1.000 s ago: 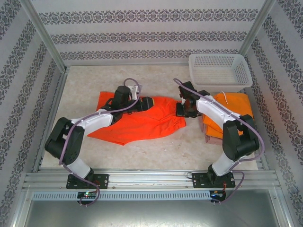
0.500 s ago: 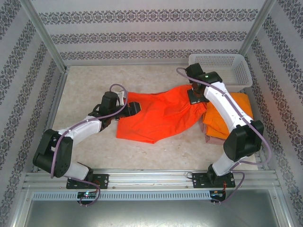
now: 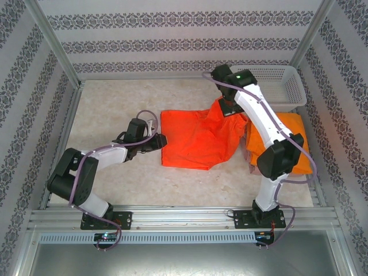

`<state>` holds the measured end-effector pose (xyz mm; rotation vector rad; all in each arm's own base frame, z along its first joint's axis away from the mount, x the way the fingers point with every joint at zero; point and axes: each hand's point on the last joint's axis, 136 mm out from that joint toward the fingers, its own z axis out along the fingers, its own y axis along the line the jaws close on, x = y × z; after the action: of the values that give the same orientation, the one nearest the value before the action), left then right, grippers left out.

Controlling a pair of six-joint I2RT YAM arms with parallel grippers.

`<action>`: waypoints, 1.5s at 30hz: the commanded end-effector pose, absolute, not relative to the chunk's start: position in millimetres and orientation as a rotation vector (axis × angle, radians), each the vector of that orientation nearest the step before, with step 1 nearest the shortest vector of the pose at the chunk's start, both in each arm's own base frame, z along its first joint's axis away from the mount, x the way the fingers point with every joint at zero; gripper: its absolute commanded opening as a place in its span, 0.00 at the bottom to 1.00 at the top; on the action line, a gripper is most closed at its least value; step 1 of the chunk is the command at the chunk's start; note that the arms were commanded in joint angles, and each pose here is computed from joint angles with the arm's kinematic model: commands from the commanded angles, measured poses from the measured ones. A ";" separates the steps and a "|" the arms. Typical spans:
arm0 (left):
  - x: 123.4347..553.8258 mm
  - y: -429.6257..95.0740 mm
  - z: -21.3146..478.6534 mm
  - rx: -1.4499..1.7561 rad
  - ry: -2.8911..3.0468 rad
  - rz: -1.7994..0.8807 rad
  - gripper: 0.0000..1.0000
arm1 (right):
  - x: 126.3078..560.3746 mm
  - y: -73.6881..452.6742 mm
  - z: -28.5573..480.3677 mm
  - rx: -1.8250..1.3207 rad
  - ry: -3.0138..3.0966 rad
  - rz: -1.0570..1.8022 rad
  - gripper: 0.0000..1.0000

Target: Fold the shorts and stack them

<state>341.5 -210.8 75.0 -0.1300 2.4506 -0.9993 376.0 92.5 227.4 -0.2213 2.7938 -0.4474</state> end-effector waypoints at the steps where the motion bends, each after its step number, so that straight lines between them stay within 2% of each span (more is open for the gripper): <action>1: 340.7 -224.7 70.1 -0.095 2.440 -1.044 0.18 | 365.5 110.6 229.4 -0.126 2.845 -0.366 0.00; 8: 335.9 -232.2 49.6 -0.106 2.480 -1.057 0.14 | 366.0 158.5 233.9 -0.067 2.867 -0.115 0.00; 16: 341.9 -237.7 51.2 -0.093 2.481 -1.071 0.14 | 369.3 162.6 264.8 -0.029 2.785 -0.022 0.00; 22: 369.7 -253.7 115.6 -0.022 2.348 -1.127 0.19 | 366.5 131.6 267.8 0.006 2.785 -0.038 0.00; 27: 387.7 -296.9 150.1 0.088 2.313 -1.262 0.21 | 366.8 122.5 265.9 0.000 2.798 0.035 0.00; 34: 395.8 -362.8 125.8 0.226 2.400 -1.282 0.20 | 366.7 115.4 263.8 0.012 2.809 0.101 0.00; 40: 423.1 -378.3 90.8 0.214 2.461 -1.217 0.19 | 363.5 115.5 272.2 0.012 2.788 0.153 0.00; 45: 457.9 -385.7 82.5 0.221 2.452 -1.111 0.18 | 358.6 119.0 274.1 -0.011 2.784 0.191 0.00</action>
<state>436.7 -387.0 68.6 0.1929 2.4931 -1.1823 365.4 117.1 262.1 0.0171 2.8161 0.1329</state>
